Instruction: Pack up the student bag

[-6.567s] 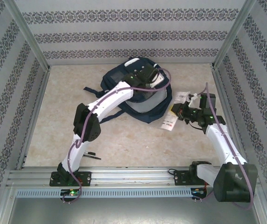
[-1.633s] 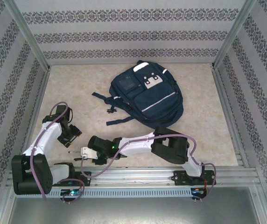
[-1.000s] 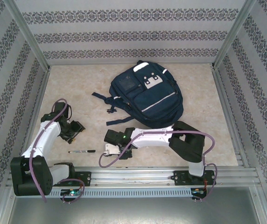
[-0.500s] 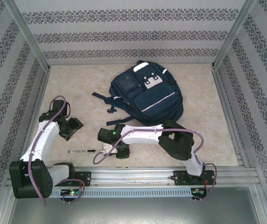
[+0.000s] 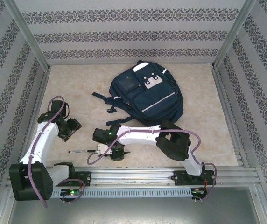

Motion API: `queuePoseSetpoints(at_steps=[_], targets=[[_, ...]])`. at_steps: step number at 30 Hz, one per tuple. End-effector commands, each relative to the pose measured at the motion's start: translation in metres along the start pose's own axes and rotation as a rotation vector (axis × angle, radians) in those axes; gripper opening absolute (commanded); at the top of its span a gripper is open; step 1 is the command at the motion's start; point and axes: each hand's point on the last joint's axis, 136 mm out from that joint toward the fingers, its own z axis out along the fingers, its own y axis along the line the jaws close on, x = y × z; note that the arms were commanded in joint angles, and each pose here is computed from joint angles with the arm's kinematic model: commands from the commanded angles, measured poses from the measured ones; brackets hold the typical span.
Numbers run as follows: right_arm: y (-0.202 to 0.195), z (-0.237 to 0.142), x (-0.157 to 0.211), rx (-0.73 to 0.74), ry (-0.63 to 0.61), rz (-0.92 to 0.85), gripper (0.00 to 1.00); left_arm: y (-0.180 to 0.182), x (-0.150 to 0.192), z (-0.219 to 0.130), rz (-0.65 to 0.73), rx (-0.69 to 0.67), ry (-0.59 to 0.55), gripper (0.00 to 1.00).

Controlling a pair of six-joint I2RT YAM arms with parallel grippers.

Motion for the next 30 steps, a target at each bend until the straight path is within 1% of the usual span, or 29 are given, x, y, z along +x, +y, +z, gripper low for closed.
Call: queuePoseSetpoints(at_steps=[1,4,6,9,11,14,15,17,20,24,27,30], targets=[[0.002,0.016,0.01,-0.009,0.068,-0.003,0.33,0.004,0.002,-0.004,-0.006,-0.006,0.006,0.61],[0.001,0.021,0.02,0.008,0.102,-0.005,0.32,0.001,0.006,-0.001,-0.005,0.018,0.025,0.61],[0.002,0.021,0.026,0.013,0.115,-0.003,0.26,-0.005,0.008,0.0,0.01,0.05,0.042,0.61],[0.003,0.016,0.031,0.011,0.105,0.025,0.16,-0.025,0.014,-0.001,0.052,0.164,0.078,0.61],[0.003,0.008,0.034,-0.006,0.065,0.079,0.14,-0.038,0.017,-0.004,0.068,0.244,0.098,0.61],[0.001,-0.012,0.036,-0.036,-0.033,0.18,0.12,-0.063,0.023,-0.014,0.093,0.385,0.136,0.6],[-0.001,-0.019,0.039,-0.04,-0.066,0.213,0.11,-0.073,0.026,-0.018,0.102,0.442,0.161,0.6],[-0.006,-0.033,0.042,-0.04,-0.137,0.276,0.11,-0.088,0.033,-0.025,0.117,0.514,0.205,0.6],[-0.024,-0.056,0.046,-0.028,-0.271,0.396,0.11,-0.109,0.047,-0.038,0.194,0.579,0.253,0.6],[-0.059,-0.092,0.036,-0.013,-0.514,0.555,0.1,-0.147,0.082,-0.055,0.321,0.692,0.34,0.61],[-0.077,-0.118,0.02,0.013,-0.667,0.599,0.1,-0.172,0.103,-0.061,0.36,0.772,0.421,0.6],[-0.088,-0.132,0.005,-0.004,-0.762,0.621,0.1,-0.182,0.114,-0.06,0.397,0.776,0.448,0.61]])
